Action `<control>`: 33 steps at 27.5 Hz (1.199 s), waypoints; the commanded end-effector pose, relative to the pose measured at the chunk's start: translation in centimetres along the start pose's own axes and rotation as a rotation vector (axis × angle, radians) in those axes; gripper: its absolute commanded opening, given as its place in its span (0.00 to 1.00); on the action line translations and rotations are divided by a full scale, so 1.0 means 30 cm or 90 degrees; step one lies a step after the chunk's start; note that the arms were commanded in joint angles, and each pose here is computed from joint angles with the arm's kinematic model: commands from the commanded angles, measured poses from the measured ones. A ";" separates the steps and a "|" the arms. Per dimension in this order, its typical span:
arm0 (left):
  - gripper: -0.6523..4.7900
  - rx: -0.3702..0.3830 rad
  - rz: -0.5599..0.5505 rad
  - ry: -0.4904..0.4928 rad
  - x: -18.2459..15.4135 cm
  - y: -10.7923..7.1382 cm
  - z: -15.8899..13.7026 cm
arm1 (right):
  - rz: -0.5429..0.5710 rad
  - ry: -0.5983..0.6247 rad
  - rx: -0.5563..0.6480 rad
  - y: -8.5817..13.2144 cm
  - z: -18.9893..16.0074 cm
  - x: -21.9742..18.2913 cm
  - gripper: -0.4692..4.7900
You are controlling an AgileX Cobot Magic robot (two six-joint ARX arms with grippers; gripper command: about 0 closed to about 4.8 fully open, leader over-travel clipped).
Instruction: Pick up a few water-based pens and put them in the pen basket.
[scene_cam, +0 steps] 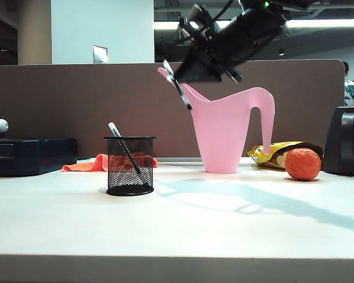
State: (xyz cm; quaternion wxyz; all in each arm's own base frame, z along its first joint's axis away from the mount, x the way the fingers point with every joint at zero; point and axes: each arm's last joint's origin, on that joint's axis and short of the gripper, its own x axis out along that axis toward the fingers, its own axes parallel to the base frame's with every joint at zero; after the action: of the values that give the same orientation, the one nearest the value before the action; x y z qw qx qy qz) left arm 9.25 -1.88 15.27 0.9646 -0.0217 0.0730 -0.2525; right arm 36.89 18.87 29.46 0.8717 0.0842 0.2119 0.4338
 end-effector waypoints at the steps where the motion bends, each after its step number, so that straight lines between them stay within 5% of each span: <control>1: 0.11 0.003 -0.002 -0.003 0.000 0.000 0.003 | 0.039 -0.090 -0.055 0.043 0.052 0.006 0.08; 16: 0.11 0.003 -0.003 -0.003 0.000 -0.001 0.003 | 0.128 -0.169 -0.095 0.058 -0.035 0.185 0.08; 30: 0.11 0.003 -0.003 -0.003 0.000 -0.001 0.003 | 0.071 -0.118 -0.053 -0.005 -0.171 0.297 0.08; 33: 0.11 0.003 -0.003 -0.003 0.000 -0.001 0.003 | 0.070 -0.111 -0.050 -0.005 -0.175 0.298 0.16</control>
State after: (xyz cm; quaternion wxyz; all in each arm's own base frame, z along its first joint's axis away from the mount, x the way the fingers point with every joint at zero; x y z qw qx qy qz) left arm 9.25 -1.88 15.26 0.9646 -0.0217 0.0732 -0.2525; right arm 39.47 25.61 21.66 0.8638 0.0996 0.1218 0.4787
